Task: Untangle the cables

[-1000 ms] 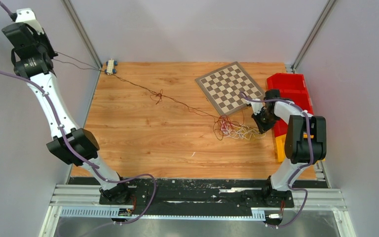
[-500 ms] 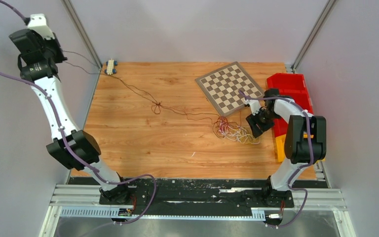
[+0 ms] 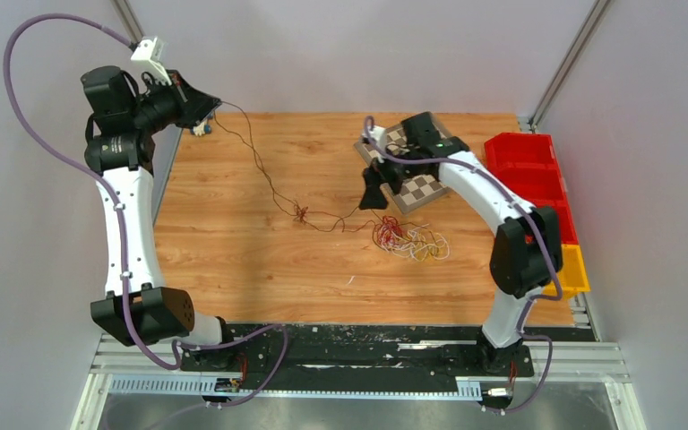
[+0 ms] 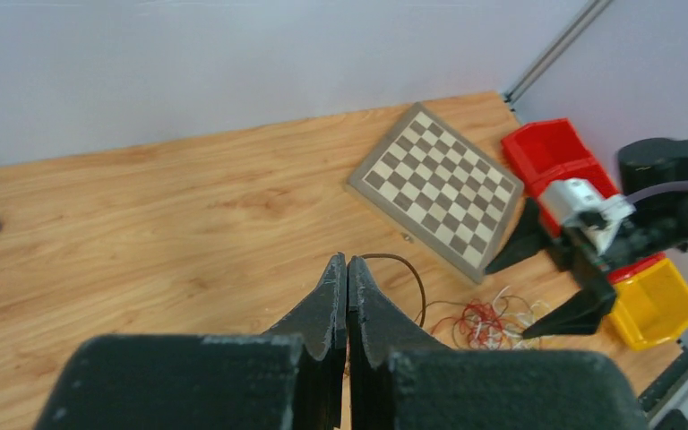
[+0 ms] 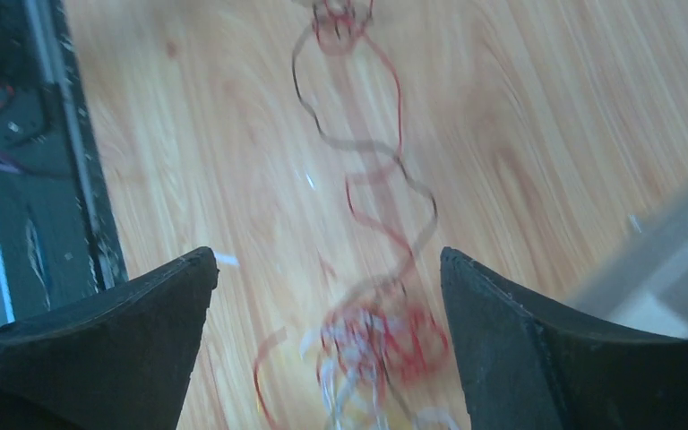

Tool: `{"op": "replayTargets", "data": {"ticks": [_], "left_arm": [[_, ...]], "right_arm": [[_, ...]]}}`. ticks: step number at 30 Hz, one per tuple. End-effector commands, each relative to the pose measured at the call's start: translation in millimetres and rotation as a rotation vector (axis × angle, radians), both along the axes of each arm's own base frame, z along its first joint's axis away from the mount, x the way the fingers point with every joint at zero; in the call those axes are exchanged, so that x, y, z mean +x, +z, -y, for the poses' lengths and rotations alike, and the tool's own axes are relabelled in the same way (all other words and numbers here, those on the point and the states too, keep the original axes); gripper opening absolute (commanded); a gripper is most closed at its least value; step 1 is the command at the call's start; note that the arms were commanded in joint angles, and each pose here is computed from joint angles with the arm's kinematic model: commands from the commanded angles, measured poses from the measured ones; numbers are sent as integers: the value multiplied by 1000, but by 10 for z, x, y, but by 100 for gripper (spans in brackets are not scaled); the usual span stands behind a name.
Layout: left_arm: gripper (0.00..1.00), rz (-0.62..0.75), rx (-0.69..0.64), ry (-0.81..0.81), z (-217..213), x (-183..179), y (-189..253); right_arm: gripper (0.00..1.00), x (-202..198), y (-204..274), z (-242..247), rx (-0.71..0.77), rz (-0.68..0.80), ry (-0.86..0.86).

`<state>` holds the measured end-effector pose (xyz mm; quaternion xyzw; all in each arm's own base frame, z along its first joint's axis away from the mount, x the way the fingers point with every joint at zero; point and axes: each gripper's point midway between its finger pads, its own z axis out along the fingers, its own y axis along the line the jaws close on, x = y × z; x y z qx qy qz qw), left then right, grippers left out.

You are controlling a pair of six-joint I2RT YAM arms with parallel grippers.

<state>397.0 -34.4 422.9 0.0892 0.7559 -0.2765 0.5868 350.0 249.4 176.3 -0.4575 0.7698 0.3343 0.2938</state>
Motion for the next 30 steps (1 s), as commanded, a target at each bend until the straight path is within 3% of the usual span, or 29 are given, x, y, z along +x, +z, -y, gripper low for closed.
{"op": "replayTargets", "data": {"ticks": [1,7,15,21,24,30], "left_arm": [[0,13,-79,-30,115,-134,225],[0,-52,-130,-20,134,-150,34],[0,-75,-102,45,43,-151,-100],[0,-44,-115,85,-75,-145,63],[0,21,-122,147,-343,-82,379],[0,177,-52,290,-916,-26,1008]], "right_arm": [[93,72,-53,-866,155,-74,100],[93,233,-510,-1639,229,-126,102],[67,134,-1138,-1995,185,-206,124],[25,73,-1513,-1825,82,-183,94],[0,1,-1602,-1579,-15,-129,93],[0,-193,-1826,-739,-274,-48,86]]}}
